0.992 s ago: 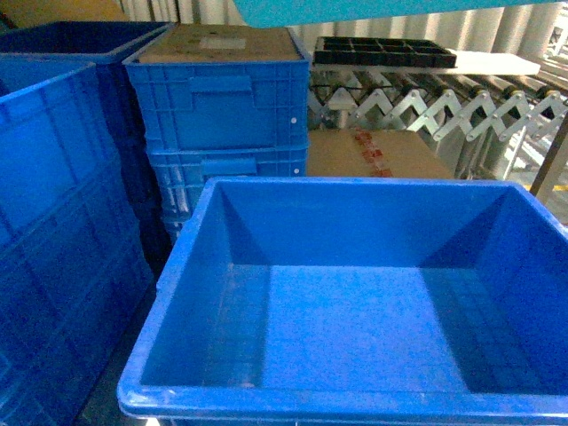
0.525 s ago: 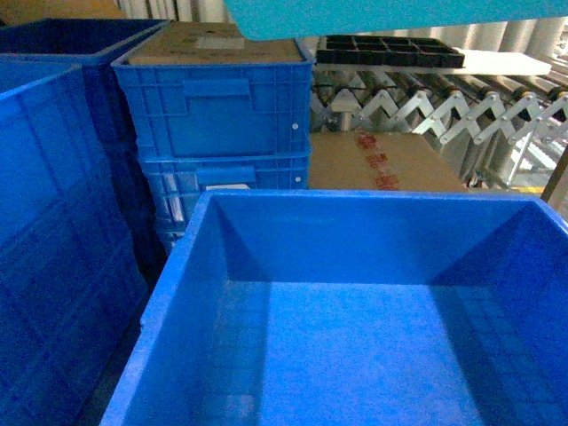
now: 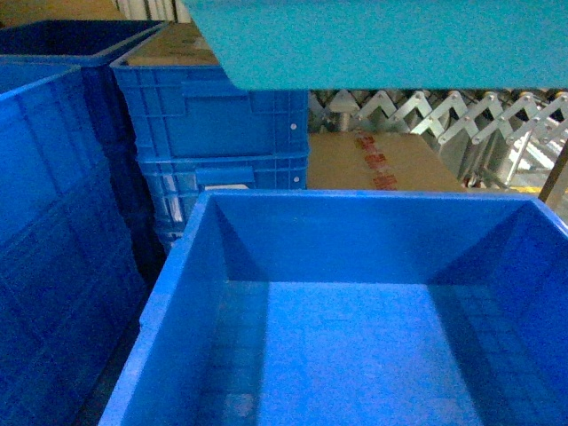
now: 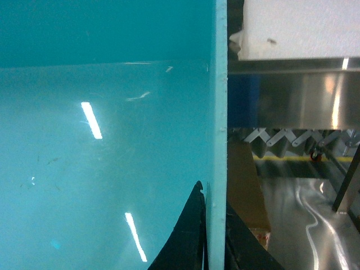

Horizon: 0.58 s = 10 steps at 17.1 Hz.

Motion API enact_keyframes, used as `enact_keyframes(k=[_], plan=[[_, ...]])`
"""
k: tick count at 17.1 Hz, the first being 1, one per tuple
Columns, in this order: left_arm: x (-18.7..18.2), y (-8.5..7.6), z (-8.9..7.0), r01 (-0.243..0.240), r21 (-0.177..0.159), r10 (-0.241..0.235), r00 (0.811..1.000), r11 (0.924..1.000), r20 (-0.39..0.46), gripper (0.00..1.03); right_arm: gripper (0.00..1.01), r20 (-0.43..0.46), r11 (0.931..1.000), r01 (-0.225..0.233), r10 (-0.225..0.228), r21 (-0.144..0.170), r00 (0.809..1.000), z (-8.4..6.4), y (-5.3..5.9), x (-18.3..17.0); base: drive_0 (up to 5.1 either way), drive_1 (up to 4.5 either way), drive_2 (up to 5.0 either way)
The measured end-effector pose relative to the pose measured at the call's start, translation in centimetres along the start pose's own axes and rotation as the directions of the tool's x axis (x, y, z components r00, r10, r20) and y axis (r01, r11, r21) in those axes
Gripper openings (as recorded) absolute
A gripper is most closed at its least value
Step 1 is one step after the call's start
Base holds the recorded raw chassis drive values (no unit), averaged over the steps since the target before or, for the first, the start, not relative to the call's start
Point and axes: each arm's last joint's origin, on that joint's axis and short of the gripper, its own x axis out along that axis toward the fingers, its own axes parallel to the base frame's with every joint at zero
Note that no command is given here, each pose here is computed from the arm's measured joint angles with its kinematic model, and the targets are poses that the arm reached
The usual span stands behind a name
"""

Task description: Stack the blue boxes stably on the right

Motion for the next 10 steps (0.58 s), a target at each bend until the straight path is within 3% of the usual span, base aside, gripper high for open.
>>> enact_keyframes(k=[2,4,6,8,10], plan=[[0.3,0.2,-1.8,-0.009,-0.003,0.008,0.996,1.0000,-0.093,0.02,0.02,-0.091,0.9998,-0.005,0.007,0.018,0.996,-1.4,-0.1,-0.1,0.0,0.00,0.0],[0.6,0.5,-3.4,-0.009,-0.015,0.006,0.982,0.9998,-0.191,0.02,0.02,-0.233,0.9991,-0.018,0.027,0.038,0.972,-3.5,-0.3,-0.5,0.0,0.00,0.0],[1.1,0.5,-4.9,-0.008,-0.021,0.002,0.967,0.9998,-0.256,0.02,0.02,-0.315,0.9986,-0.009,0.025,0.052,0.949,-5.1,-0.5,-0.7,0.0,0.00,0.0],[1.7,0.4,-6.2,-0.013,-0.019,0.006,0.953,0.9997,-0.304,0.02,0.02,-0.346,0.9985,-0.005,0.024,0.054,0.938,-6.2,-0.7,-0.3,0.0,0.00,0.0],[2.7,0.5,-7.8,-0.037,-0.011,0.030,0.921,0.9992,-0.388,0.02,0.02,-0.405,0.9979,-0.003,0.029,0.065,0.914,-8.2,-0.7,0.9,0.0,0.00,0.0]])
